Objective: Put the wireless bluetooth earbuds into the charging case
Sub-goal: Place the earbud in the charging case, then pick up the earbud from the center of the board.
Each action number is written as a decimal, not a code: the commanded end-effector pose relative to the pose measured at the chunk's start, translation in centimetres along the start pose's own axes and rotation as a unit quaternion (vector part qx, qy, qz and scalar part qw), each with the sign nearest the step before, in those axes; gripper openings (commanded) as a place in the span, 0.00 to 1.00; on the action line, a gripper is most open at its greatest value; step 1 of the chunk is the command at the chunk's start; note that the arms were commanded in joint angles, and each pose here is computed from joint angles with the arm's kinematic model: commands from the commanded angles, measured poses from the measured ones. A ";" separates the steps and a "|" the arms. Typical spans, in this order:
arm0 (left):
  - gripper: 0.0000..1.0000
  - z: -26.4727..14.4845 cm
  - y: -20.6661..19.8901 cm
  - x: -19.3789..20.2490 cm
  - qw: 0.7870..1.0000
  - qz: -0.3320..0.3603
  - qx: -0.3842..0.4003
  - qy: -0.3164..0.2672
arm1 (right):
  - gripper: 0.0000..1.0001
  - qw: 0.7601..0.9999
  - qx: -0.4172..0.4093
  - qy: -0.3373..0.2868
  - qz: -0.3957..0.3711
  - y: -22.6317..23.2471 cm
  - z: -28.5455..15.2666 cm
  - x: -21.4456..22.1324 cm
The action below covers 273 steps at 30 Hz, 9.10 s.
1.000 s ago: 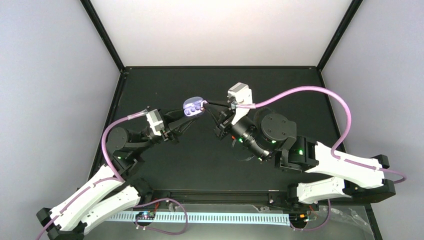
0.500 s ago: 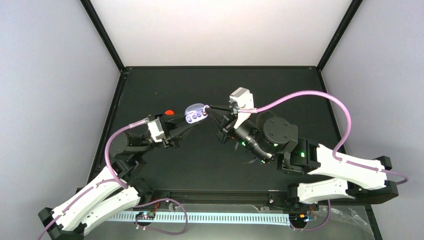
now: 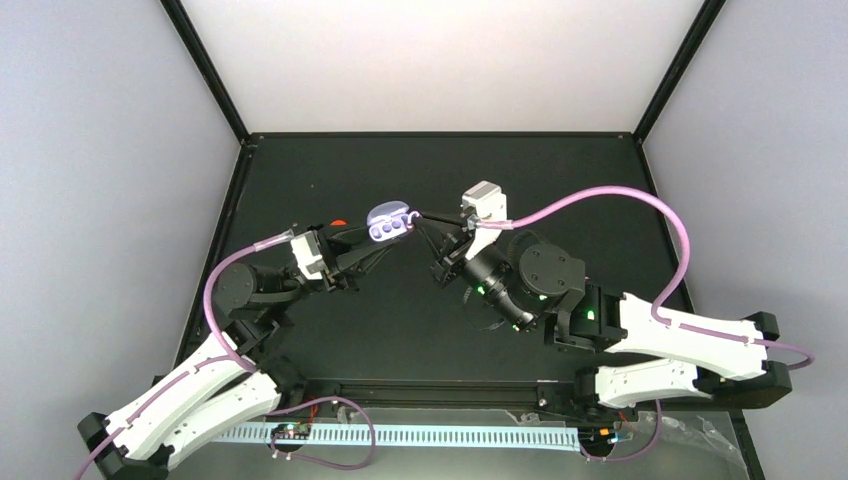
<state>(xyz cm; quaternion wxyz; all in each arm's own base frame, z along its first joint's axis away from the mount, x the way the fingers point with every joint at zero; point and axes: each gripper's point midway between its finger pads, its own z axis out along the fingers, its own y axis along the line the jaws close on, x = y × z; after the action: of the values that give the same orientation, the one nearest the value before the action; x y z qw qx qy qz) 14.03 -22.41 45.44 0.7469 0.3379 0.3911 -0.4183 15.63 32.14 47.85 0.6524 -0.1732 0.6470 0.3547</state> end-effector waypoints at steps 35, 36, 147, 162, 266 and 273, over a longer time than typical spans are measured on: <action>0.02 0.1 0.9 -0.8 0.999 -0.021 -0.026 -0.020 | 0.05 0.998 0.024 -0.014 0.065 0.2 1.1 -0.8; 0.01 0.0 0.8 -0.9 0.999 -0.021 -0.025 -0.021 | 0.05 0.997 0.026 -0.014 0.064 0.2 1.1 -0.7; 0.01 -0.4 1.3 -1.0 0.998 -0.038 -0.046 -0.029 | 0.16 0.996 0.077 0.026 0.038 -1.3 1.8 1.3; 0.02 -0.5 1.3 -0.9 0.998 -0.040 -0.046 -0.028 | 0.20 0.996 0.074 0.018 0.039 -1.7 1.0 0.5; 0.01 -6.1 -5.9 2.6 0.987 -0.119 0.089 0.054 | 0.59 0.707 0.594 0.140 0.358 -46.3 -20.0 31.1; 0.02 -6.1 -5.8 2.6 0.988 -0.117 0.088 0.054 | 0.58 0.709 0.583 0.161 0.363 -46.7 -19.2 32.2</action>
<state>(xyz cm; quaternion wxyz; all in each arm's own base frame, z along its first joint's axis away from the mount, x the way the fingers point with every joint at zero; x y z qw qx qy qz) 7.96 -20.78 39.34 0.6331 0.3745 0.4321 -0.5217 29.89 -5.59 3.75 0.3215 0.4405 0.8354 0.0682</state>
